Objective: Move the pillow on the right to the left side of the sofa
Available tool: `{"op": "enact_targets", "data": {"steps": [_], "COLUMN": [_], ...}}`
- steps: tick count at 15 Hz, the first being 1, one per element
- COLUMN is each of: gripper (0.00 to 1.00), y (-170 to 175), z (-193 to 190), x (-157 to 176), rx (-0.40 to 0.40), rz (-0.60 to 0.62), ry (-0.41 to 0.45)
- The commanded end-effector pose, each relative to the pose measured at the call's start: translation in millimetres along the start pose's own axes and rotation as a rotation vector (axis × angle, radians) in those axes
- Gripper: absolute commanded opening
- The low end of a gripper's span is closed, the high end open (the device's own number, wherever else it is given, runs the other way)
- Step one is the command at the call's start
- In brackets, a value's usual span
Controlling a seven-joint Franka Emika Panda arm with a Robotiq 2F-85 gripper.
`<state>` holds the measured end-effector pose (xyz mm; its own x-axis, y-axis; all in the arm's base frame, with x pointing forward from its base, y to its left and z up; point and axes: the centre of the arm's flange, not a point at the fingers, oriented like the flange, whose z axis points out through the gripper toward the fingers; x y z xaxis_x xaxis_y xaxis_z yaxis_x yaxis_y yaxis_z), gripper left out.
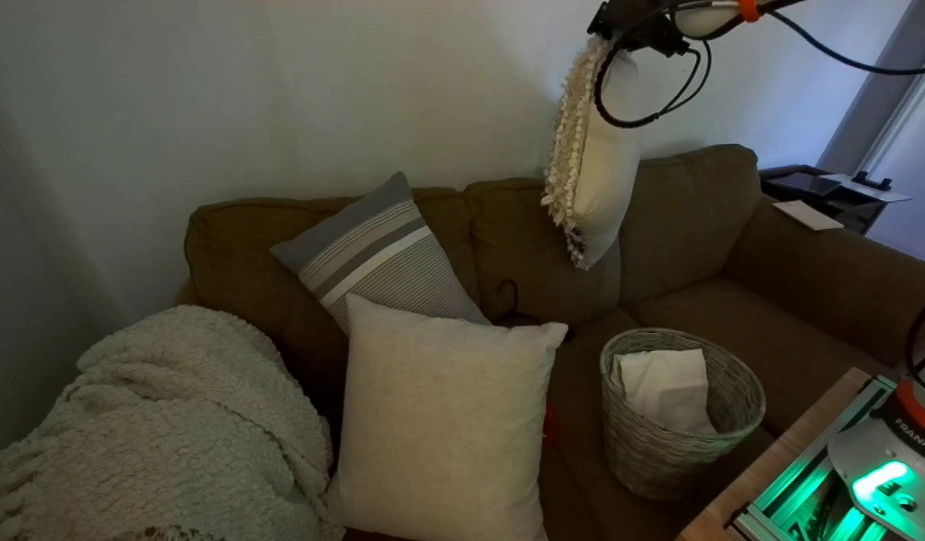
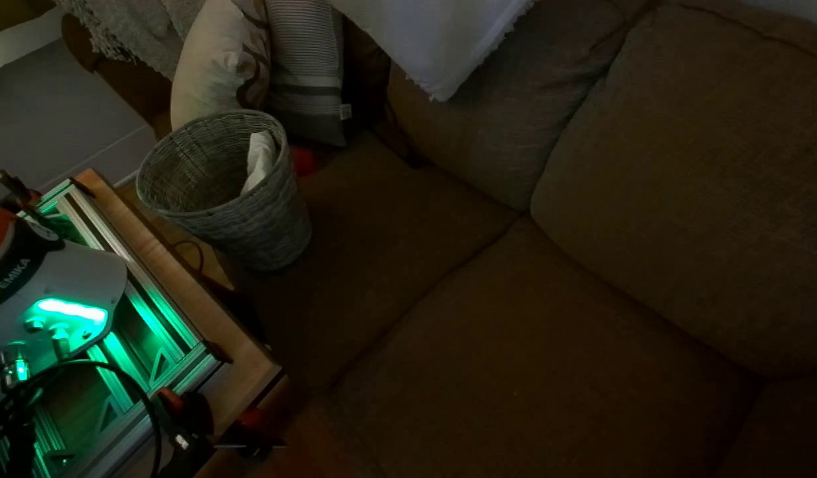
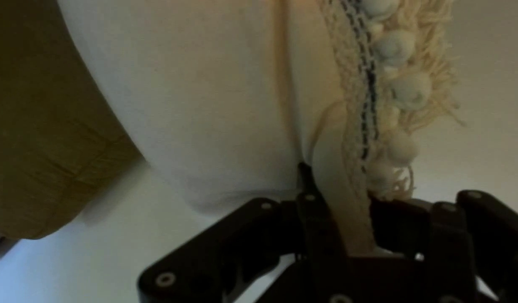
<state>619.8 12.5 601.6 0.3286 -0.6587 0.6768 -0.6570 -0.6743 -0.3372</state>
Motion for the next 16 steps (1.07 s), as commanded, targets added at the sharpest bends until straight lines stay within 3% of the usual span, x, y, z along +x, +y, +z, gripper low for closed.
{"op": "enact_targets", "data": {"steps": [1,8,13,14,16], "gripper": [0.02,0.02,0.02,0.1,0.1], "y": [-42,-132,-196,-166,-178], "z": [-85,-226,-326,-285,-313], "x": [11,-40,-114,-119,-142], "rx": [0.162,0.447,0.666,0.578,0.624], "rz": [-0.103,-0.346,-0.522,-0.487,-0.529], "ry": [0.029,0.002,-0.097,-0.085,-0.12]}}
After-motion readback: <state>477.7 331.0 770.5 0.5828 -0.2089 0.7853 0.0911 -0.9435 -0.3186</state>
